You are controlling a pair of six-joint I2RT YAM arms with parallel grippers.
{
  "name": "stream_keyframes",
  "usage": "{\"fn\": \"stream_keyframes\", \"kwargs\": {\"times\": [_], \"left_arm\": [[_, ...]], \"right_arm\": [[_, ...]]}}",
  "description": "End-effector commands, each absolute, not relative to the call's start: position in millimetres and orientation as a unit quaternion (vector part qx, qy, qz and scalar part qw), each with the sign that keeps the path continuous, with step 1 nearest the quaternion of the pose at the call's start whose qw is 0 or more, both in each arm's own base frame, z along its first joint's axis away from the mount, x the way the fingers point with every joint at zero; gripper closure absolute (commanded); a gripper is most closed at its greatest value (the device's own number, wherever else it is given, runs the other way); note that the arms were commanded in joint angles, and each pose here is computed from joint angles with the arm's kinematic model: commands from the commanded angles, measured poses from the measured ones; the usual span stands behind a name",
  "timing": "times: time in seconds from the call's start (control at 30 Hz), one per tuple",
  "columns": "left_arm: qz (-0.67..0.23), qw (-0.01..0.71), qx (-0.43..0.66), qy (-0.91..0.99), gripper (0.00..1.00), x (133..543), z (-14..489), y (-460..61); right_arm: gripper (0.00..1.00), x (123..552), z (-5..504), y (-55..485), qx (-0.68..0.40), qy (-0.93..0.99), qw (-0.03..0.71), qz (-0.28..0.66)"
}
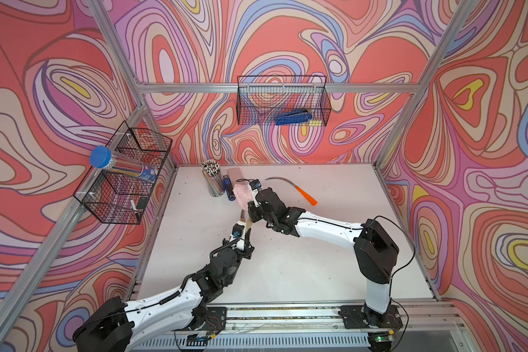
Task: Wipe small sickles with rags
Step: Wipe the small sickle.
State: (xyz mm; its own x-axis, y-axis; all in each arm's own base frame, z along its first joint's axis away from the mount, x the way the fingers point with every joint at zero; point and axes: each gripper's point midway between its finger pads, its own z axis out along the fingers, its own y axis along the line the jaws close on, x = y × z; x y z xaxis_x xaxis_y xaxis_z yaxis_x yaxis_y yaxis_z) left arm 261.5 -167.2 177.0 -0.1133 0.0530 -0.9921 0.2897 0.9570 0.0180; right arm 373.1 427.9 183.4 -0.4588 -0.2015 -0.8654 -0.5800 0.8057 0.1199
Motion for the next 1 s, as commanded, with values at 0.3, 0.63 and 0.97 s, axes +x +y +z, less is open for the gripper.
{"fn": "stream_keyframes", "kwargs": {"times": [0.3, 0.63, 0.97], "left_arm": [[-0.106, 0.670, 0.095, 0.728, 1.00, 261, 190, -165], [-0.108, 0.672, 0.095, 0.726, 1.00, 260, 192, -165], [-0.106, 0.672, 0.095, 0.727, 1.00, 261, 191, -165]], "right_arm": [[1.00, 416, 148, 396, -0.175, 0.871, 0.433, 0.156], [1.00, 486, 107, 313, -0.092, 0.904, 0.410, 0.077], [1.00, 461, 124, 366, -0.151, 0.891, 0.412, 0.118]]}}
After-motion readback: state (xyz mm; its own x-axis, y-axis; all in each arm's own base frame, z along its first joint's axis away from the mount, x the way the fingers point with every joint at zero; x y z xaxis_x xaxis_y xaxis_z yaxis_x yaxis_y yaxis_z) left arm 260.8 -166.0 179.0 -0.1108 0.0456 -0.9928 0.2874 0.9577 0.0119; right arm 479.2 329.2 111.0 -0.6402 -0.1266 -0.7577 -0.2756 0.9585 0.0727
